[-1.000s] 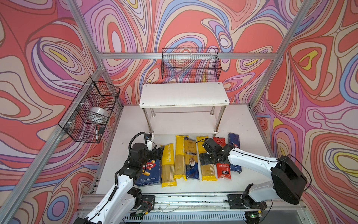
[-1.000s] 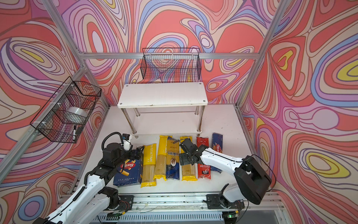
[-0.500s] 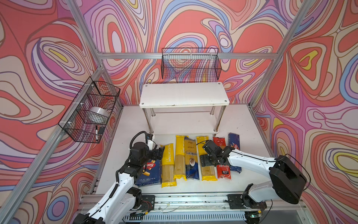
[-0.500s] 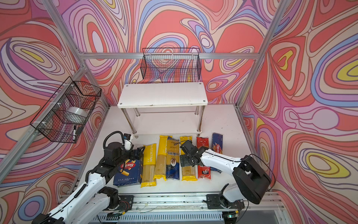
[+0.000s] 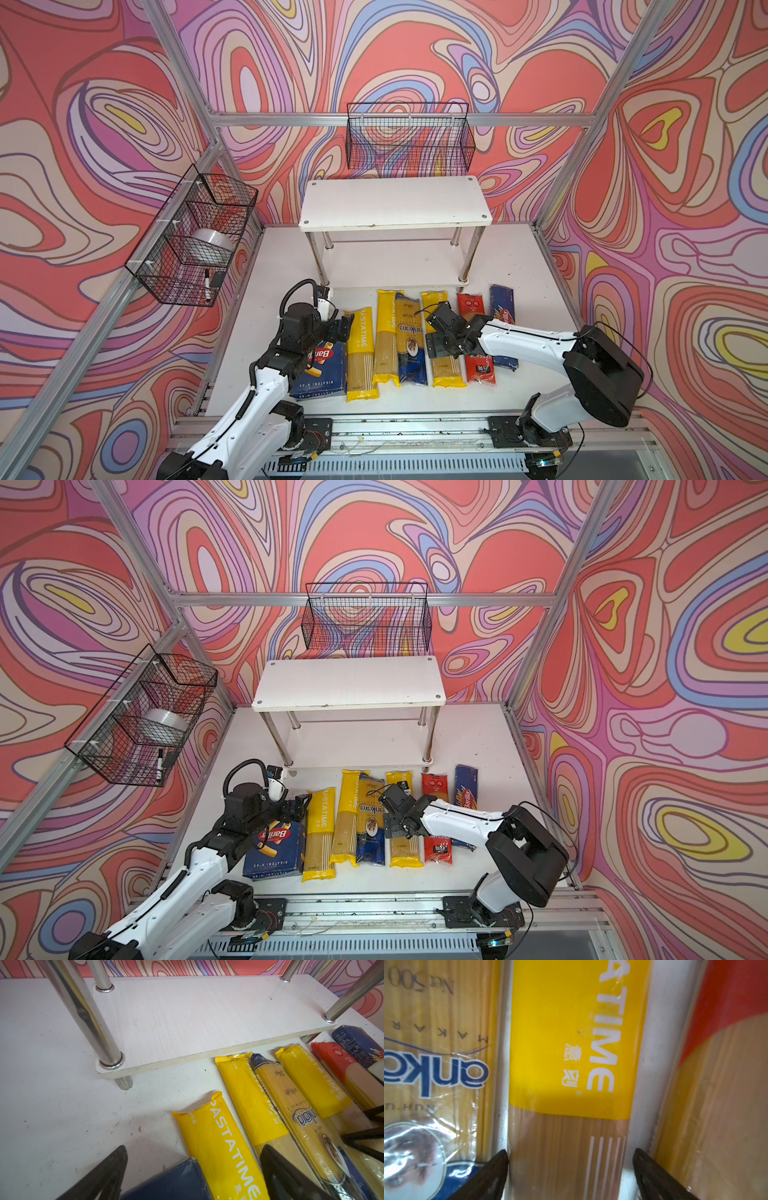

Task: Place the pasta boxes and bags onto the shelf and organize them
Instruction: 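Lower the right gripper onto the yellow PASTATIME bag and close it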

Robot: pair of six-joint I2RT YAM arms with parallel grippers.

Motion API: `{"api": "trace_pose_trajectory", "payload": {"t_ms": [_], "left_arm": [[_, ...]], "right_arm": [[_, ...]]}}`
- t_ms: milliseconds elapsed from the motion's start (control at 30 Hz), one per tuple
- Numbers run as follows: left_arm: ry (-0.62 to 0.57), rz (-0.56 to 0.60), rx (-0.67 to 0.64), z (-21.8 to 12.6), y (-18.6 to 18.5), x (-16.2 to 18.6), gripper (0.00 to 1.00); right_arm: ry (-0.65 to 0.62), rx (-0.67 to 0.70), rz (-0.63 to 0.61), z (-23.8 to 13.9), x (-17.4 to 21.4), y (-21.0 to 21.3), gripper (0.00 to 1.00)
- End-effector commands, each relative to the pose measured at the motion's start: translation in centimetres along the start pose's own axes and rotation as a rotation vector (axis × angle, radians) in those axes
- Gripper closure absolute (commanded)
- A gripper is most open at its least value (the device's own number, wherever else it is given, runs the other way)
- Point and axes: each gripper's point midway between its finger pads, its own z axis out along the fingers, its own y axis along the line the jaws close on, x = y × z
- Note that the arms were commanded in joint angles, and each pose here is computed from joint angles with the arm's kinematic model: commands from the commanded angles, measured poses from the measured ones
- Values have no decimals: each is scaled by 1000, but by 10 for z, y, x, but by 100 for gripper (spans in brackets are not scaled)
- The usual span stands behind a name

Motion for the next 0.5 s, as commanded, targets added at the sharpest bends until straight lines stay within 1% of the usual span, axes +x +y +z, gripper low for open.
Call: {"api": "trace_pose_trajectory", "payload": {"t_ms": [0, 300, 467], "left_arm": [[-24, 17, 10, -4, -3, -11, 0], [-24, 14, 2, -4, -2, -11, 0], [-21, 15, 4, -3, -2, -11, 0]], "right_arm": [[-17, 26, 16, 1, -3, -3, 3], [-14, 47, 28, 8, 5, -5, 3], [-16, 16, 50, 13, 10, -2, 3]]}}
